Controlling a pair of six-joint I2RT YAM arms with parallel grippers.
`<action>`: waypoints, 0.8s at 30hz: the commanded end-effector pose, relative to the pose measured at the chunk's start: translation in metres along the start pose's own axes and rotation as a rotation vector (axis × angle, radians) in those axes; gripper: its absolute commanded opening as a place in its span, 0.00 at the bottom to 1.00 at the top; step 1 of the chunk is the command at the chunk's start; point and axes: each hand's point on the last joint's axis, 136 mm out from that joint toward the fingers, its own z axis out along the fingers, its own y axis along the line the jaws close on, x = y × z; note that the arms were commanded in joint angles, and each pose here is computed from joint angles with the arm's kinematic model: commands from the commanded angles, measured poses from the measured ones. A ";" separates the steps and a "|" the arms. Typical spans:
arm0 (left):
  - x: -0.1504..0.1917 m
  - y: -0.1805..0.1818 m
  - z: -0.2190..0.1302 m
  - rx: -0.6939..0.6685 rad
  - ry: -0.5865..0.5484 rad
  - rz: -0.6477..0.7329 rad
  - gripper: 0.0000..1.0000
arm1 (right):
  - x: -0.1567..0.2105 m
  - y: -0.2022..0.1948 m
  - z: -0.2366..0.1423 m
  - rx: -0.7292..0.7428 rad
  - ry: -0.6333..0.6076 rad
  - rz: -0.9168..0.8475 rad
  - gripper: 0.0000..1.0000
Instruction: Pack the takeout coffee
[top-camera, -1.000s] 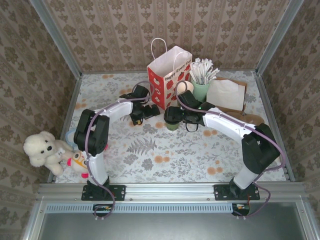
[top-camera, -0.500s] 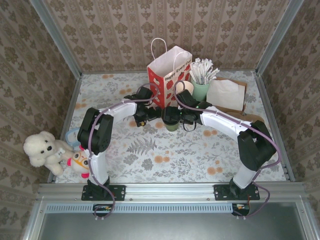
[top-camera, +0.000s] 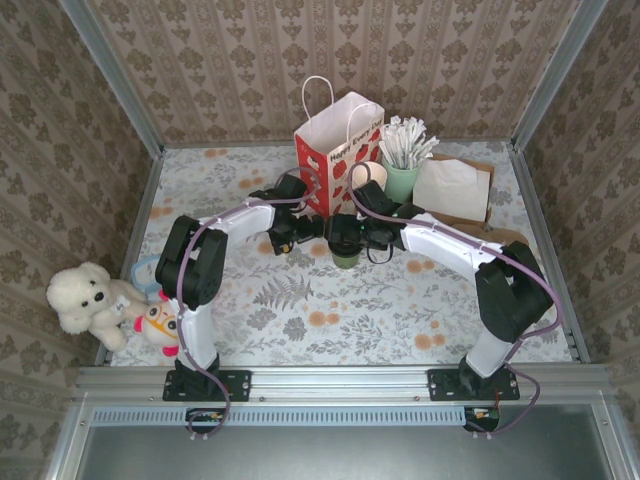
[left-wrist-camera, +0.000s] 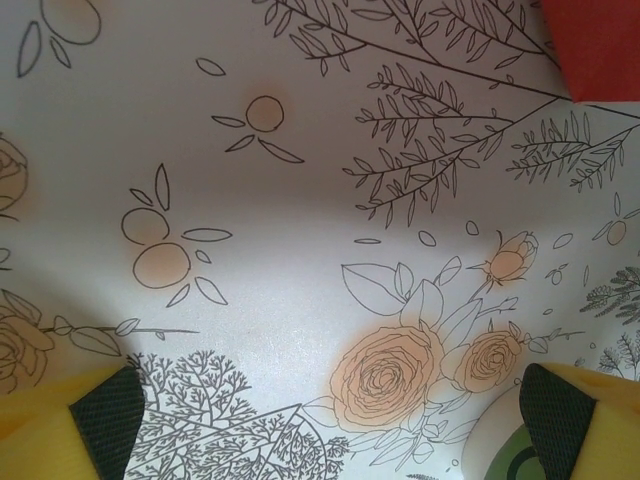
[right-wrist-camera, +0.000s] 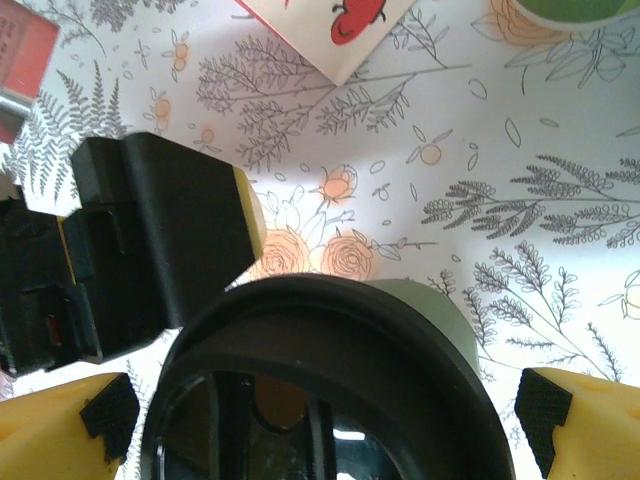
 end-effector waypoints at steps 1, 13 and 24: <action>0.000 -0.012 -0.006 0.022 0.023 -0.004 1.00 | 0.010 0.003 -0.006 -0.023 0.026 0.005 1.00; 0.021 -0.008 -0.003 -0.012 0.072 0.002 1.00 | 0.024 -0.011 -0.004 0.044 0.088 -0.021 0.93; 0.023 -0.004 -0.014 -0.014 0.049 0.004 1.00 | 0.027 -0.012 -0.011 0.020 0.081 0.012 0.78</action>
